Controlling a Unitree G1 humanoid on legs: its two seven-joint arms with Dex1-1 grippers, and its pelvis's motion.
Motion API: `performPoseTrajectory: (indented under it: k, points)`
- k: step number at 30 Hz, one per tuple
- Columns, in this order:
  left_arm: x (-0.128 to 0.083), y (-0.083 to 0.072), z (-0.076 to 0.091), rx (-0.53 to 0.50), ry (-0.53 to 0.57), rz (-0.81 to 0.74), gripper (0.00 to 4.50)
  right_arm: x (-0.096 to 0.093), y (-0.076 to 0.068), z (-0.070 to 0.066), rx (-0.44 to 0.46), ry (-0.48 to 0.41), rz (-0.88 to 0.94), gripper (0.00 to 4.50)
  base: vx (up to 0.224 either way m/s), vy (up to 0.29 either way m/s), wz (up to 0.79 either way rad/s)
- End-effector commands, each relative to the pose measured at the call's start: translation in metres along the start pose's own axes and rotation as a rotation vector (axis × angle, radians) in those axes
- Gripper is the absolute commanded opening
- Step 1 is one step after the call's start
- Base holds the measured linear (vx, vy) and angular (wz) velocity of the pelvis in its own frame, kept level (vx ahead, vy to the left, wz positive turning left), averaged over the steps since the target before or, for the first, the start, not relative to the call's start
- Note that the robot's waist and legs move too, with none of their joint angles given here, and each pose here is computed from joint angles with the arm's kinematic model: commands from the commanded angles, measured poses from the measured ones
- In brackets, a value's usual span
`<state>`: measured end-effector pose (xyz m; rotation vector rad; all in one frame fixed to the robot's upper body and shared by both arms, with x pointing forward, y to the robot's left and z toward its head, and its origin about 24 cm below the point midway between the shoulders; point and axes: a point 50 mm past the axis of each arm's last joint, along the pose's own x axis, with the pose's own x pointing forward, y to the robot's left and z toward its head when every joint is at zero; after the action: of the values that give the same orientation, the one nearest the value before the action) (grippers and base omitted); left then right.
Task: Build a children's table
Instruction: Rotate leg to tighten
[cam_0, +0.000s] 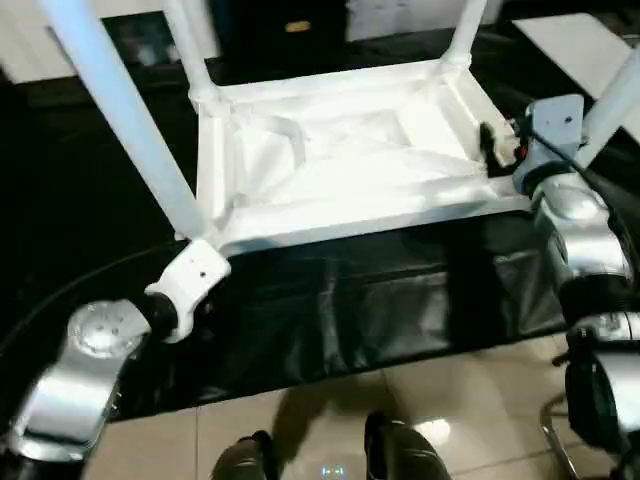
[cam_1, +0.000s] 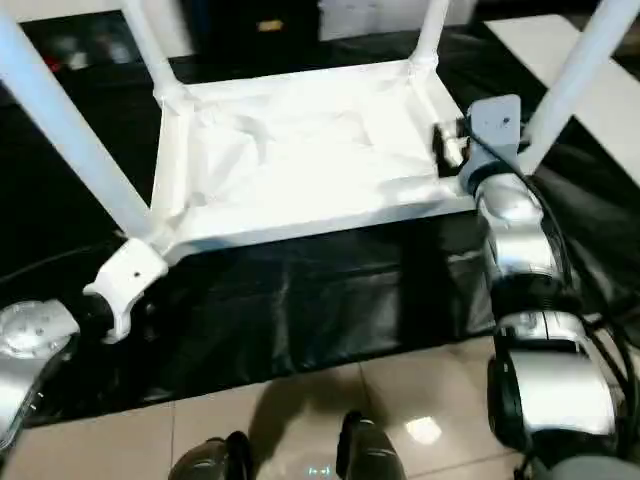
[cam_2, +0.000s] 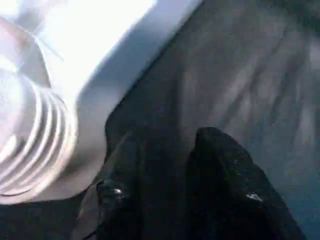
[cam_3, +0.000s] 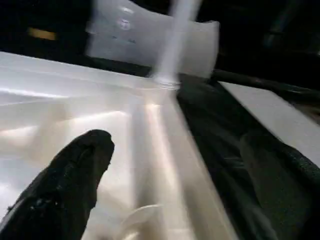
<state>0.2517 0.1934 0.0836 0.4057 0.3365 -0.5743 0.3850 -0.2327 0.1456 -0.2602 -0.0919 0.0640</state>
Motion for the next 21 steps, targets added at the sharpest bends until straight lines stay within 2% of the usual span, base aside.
performPoseTrajectory:
  k: [1, 3, 4, 6, 7, 10, 11, 12, 14, 17, 21]
  points:
    - [-0.007, 0.007, -0.003, -0.019, -0.002, 0.057, 2.01, -0.001, 0.005, 0.001, 0.019, -0.018, 0.048, 4.5, 0.0, 0.0, 0.0]
    - [-0.019, 0.01, -0.013, -0.176, -0.082, 0.237, 2.11, -0.021, 0.028, -0.002, 0.111, -0.039, 0.296, 4.5, 0.0, 0.0, 0.0]
    - [-0.021, 0.01, -0.015, -0.191, -0.089, 0.26, 2.28, -0.026, 0.032, -0.002, 0.127, -0.041, 0.335, 4.5, 0.0, 0.0, 0.0]
    - [-0.03, 0.011, -0.023, -0.223, -0.12, 0.356, 2.37, -0.046, 0.048, -0.005, 0.183, -0.029, 0.462, 4.5, 0.0, 0.0, 0.0]
    - [-0.03, 0.011, -0.024, -0.224, -0.122, 0.361, 2.44, -0.047, 0.048, -0.006, 0.185, -0.029, 0.467, 4.5, 0.0, 0.0, 0.0]
    - [-0.034, 0.013, -0.026, -0.264, -0.17, 0.418, 2.6, -0.068, 0.06, -0.011, 0.238, 0.006, 0.531, 4.5, 0.0, 0.0, 0.0]
    - [-0.034, 0.013, -0.026, -0.275, -0.18, 0.421, 2.79, -0.073, 0.063, -0.012, 0.248, 0.017, 0.545, 4.5, 0.0, 0.0, 0.0]
    - [-0.034, 0.016, -0.024, -0.287, -0.21, 0.429, 2.85, -0.082, 0.068, -0.015, 0.26, 0.038, 0.568, 4.5, 0.0, 0.0, 0.0]
    - [-0.033, 0.018, -0.021, -0.3, -0.234, 0.438, 2.91, -0.088, 0.069, -0.016, 0.27, 0.054, 0.579, 4.5, 0.0, 0.0, 0.0]
    - [-0.025, 0.035, -0.005, -0.303, -0.326, 0.419, 3.18, -0.102, 0.078, -0.024, 0.304, 0.134, 0.601, 4.5, 0.0, 0.0, 0.0]
    - [-0.014, 0.052, 0.005, -0.287, -0.353, 0.37, 3.39, -0.106, 0.086, -0.03, 0.298, 0.189, 0.607, 4.5, 0.0, 0.0, 0.0]
